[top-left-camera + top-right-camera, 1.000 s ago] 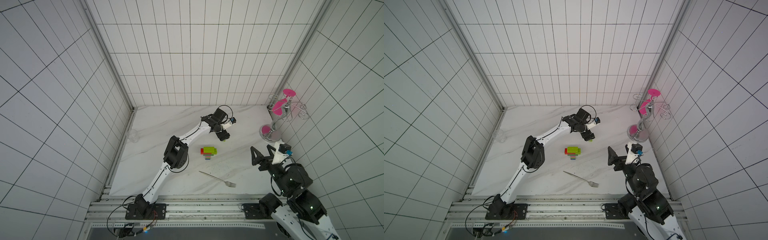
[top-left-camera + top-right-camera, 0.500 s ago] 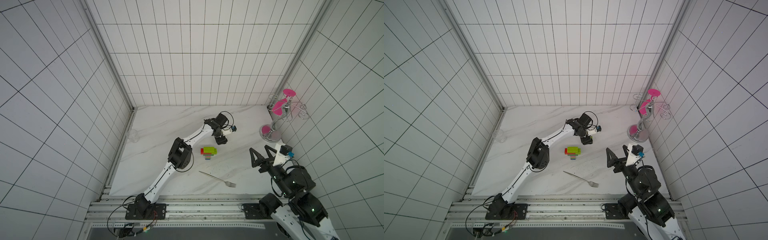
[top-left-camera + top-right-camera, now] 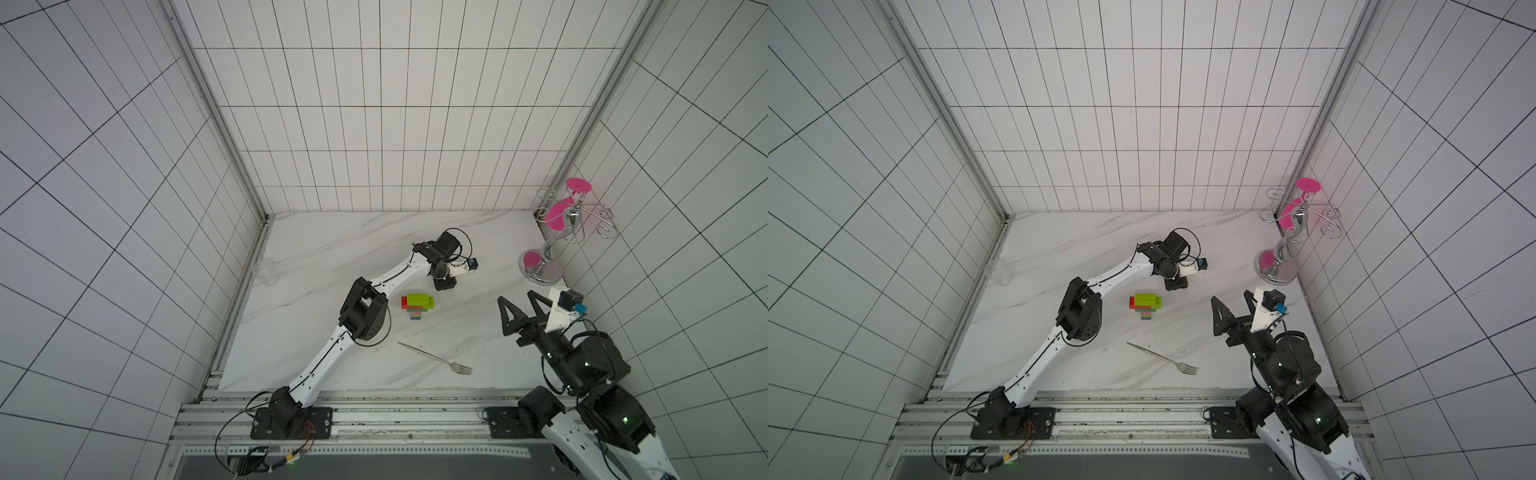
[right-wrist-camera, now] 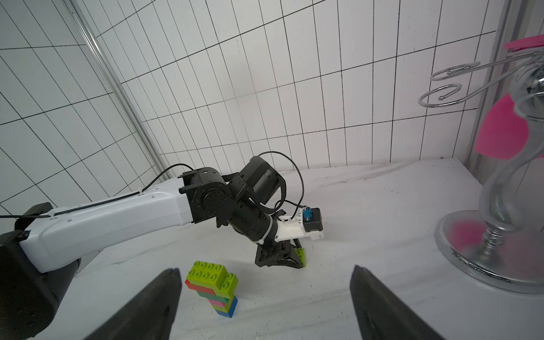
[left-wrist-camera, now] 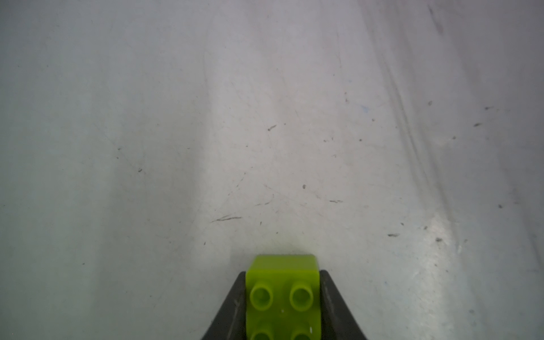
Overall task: Assemble a spoon with lego
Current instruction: Pick up the lego brick from the center of the board, then assemble the lego brick with the lego brick.
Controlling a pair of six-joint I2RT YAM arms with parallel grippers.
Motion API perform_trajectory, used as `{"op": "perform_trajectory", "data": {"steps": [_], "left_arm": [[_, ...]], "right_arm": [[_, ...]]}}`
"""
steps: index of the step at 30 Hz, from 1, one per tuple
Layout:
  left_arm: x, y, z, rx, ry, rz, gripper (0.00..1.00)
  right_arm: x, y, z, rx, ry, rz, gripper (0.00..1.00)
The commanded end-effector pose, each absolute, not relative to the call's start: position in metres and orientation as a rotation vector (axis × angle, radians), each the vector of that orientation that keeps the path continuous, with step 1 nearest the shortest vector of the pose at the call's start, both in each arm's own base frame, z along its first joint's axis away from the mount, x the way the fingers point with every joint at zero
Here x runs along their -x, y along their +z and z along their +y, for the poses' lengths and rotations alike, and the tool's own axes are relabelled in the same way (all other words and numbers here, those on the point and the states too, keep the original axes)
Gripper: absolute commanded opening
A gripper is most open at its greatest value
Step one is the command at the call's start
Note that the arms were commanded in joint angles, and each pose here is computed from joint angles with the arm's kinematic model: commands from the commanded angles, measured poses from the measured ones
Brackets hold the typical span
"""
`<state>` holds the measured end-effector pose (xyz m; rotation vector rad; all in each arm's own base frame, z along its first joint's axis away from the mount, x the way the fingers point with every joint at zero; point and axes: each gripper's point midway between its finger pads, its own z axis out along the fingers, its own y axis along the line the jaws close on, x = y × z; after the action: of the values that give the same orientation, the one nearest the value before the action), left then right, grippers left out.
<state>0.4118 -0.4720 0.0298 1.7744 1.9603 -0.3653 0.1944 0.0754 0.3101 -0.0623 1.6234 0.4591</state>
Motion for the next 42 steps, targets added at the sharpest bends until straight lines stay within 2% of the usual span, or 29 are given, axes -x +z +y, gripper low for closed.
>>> {"op": "perform_trajectory", "data": {"steps": [1, 5, 9, 14, 18, 23, 31, 38, 42], "left_arm": [[-0.421, 0.057, -0.477, -1.726, -0.348, 1.915, 0.29], [-0.407, 0.131, -0.477, -1.697, -0.416, 1.809, 0.24], [-0.382, 0.209, -0.458, -1.675, -0.461, 1.674, 0.24], [-0.353, 0.253, -0.403, -1.701, -0.432, 1.631, 0.24], [-0.318, 0.247, -0.352, -1.819, -0.398, 1.519, 0.22], [-0.301, 0.231, -0.325, -1.862, -0.367, 1.447, 0.24], [-0.301, 0.177, -0.331, -1.989, -0.358, 1.511, 0.23], [-0.280, 0.161, -0.335, -2.106, -0.360, 1.528, 0.21], [-0.282, 0.156, -0.335, -2.100, -0.342, 1.548, 0.22]], "right_arm": [[-0.198, 0.305, 0.078, 0.061, 0.461, 1.623, 0.93], [-0.200, 0.303, 0.078, 0.061, 0.456, 1.628, 0.93], [-0.202, 0.299, 0.076, 0.052, 0.440, 1.631, 0.93], [-0.205, 0.295, 0.078, 0.057, 0.436, 1.643, 0.93], [-0.207, 0.292, 0.081, 0.067, 0.439, 1.651, 0.93], [-0.209, 0.289, 0.083, 0.073, 0.441, 1.659, 0.93], [-0.213, 0.283, 0.093, 0.100, 0.466, 1.682, 0.93], [-0.216, 0.277, 0.100, 0.118, 0.491, 1.691, 0.93], [-0.217, 0.277, 0.102, 0.128, 0.496, 1.698, 0.93]]}}
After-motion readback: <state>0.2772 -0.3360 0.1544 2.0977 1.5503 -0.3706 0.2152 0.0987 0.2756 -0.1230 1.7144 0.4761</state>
